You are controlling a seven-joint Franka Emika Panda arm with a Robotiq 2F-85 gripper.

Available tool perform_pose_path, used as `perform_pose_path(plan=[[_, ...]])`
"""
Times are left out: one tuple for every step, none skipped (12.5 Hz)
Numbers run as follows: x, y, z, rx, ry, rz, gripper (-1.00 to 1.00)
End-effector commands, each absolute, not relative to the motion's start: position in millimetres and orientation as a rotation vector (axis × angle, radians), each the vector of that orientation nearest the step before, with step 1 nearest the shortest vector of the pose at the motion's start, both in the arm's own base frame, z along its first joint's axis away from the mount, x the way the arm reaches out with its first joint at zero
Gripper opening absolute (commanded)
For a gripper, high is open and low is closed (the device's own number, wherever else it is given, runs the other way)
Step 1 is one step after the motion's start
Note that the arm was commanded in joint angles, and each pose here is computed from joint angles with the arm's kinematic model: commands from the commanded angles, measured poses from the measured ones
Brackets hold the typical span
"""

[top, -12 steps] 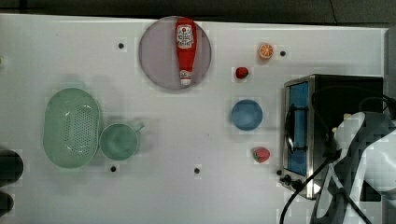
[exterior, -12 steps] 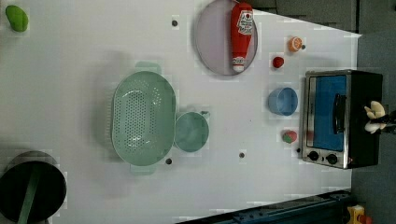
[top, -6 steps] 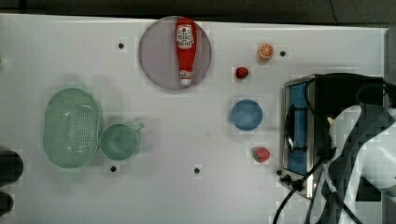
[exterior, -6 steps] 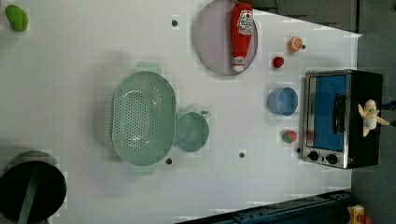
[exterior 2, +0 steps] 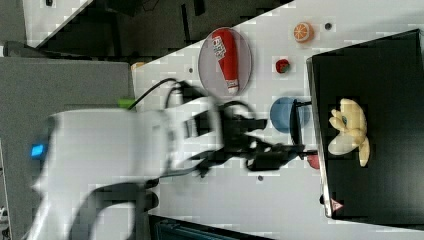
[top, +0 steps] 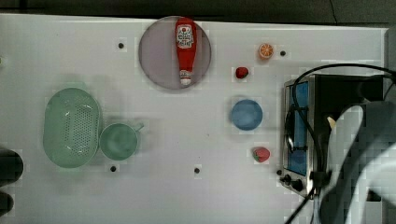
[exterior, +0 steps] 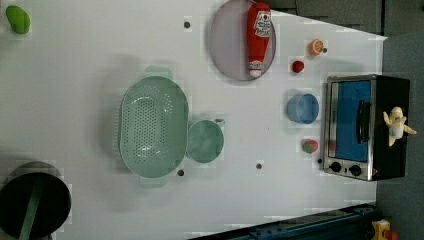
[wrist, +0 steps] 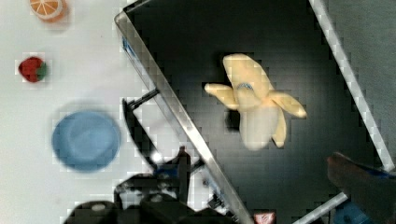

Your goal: Pick banana from table and place on oven.

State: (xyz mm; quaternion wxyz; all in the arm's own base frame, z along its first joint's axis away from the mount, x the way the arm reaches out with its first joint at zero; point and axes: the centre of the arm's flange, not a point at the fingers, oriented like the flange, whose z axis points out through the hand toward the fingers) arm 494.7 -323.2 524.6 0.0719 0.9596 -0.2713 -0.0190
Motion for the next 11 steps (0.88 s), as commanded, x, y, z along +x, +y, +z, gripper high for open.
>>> perform_pose_path(plan=[[486.4,-284.6,607.8,2.844,-0.955,0.012,1.00],[485.6,-257.8,615.4,2.831,-1.048,-0.035,1.00],[487.2,-228.4,622.2,2.806,-1.135,-0.066,1.00],[489.9,-197.7,628.6,2.775,-1.208,-0.085,1.00],[493.5,-167.7,634.3,2.742,-1.274,-0.083,1.00],[496.9,-141.4,640.9,2.714,-1.332,-0.057,1.00],[499.5,-117.8,646.4,2.693,-1.378,-0.030,1.00],[501.6,-97.2,649.9,2.676,-1.422,-0.013,1.00],[502.9,-80.8,651.8,2.655,-1.466,-0.001,1.00],[503.6,-70.1,652.6,2.630,-1.518,0.005,1.00],[503.4,-64.6,653.0,2.618,-1.559,0.002,1.00]])
